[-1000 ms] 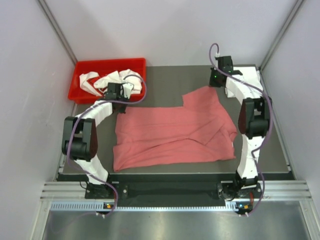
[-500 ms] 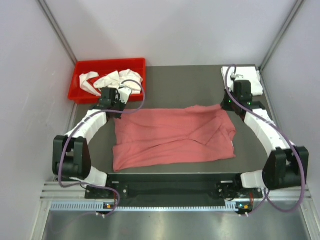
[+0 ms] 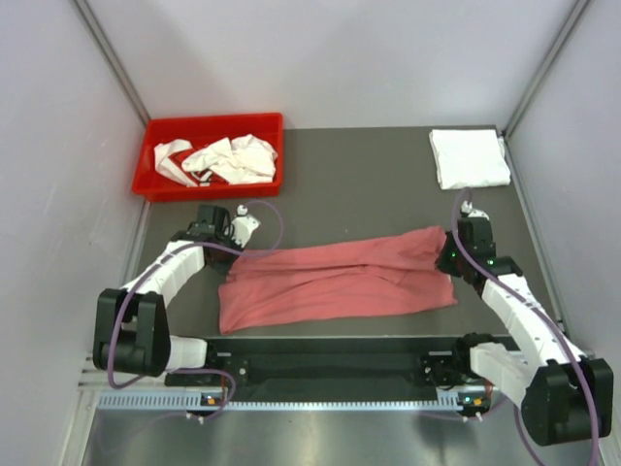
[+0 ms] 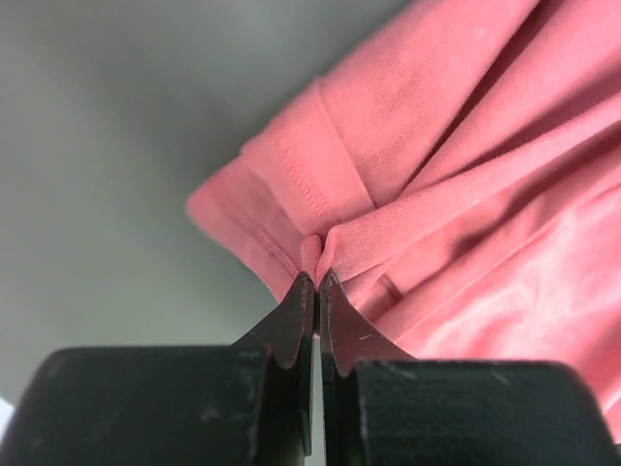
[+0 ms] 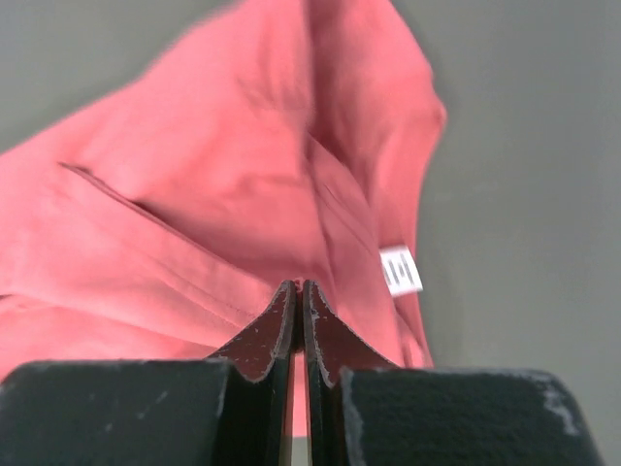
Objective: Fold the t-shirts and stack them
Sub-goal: Fold the tshirt
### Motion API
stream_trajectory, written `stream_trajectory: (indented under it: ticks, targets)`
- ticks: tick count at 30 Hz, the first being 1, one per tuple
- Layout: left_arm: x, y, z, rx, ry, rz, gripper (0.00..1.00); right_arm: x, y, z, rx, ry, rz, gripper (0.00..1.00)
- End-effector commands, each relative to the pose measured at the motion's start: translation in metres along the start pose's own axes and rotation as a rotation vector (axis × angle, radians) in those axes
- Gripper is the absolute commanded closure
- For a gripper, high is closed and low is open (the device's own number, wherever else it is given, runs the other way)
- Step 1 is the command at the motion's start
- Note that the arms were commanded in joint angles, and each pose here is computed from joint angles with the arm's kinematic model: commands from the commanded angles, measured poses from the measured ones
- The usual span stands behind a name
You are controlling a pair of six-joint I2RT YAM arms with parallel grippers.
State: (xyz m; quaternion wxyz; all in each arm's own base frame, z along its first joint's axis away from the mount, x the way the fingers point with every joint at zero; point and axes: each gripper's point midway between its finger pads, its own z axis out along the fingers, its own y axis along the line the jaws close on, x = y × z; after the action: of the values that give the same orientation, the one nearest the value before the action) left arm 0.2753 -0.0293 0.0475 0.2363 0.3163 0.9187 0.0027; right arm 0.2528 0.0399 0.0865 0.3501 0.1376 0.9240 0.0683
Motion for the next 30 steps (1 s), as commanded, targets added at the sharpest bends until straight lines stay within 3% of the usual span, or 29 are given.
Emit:
stream_trajectory:
  ticks: [1,10,11,12,13,15,16,19,22,26,30]
  targets:
    - [0.013,0.002,-0.002,-0.019,0.036,0.052,1.0,0.006,-0.002,-0.002,0.0,-0.008,0.061,1.0]
    - [0.007,0.014,-0.012,-0.051,0.05,0.088,1.0,0.024,-0.009,-0.005,0.021,0.016,0.133,0.99]
    - [0.008,0.012,-0.012,-0.037,0.056,0.092,1.0,0.027,-0.009,-0.004,0.025,0.026,0.148,0.97]
    - [0.008,0.01,-0.014,-0.026,0.06,0.099,1.0,0.031,-0.011,-0.003,0.034,0.038,0.153,0.8]
    - [0.006,0.009,-0.017,-0.012,0.058,0.106,0.95,0.034,-0.013,-0.003,0.044,0.045,0.161,0.64]
    - [0.013,-0.003,-0.027,0.062,0.099,0.126,0.74,0.029,-0.017,-0.009,0.07,0.015,0.186,0.43]
    - [0.007,-0.002,-0.035,0.074,0.095,0.139,0.54,0.019,-0.017,-0.015,0.075,-0.021,0.195,0.4]
    - [0.001,-0.008,-0.061,0.135,0.117,0.149,0.38,-0.021,-0.008,-0.038,0.031,-0.176,0.193,0.39]
    - [-0.021,0.003,-0.081,0.124,0.041,0.093,0.38,-0.04,0.001,-0.042,-0.003,-0.221,0.151,0.42]
    - [-0.065,0.046,-0.064,-0.069,-0.116,-0.043,0.54,-0.063,0.003,-0.012,0.05,-0.214,0.083,0.38]
    - [-0.058,0.046,-0.015,-0.059,-0.076,-0.107,0.41,-0.072,0.024,0.026,-0.013,-0.153,0.045,0.33]
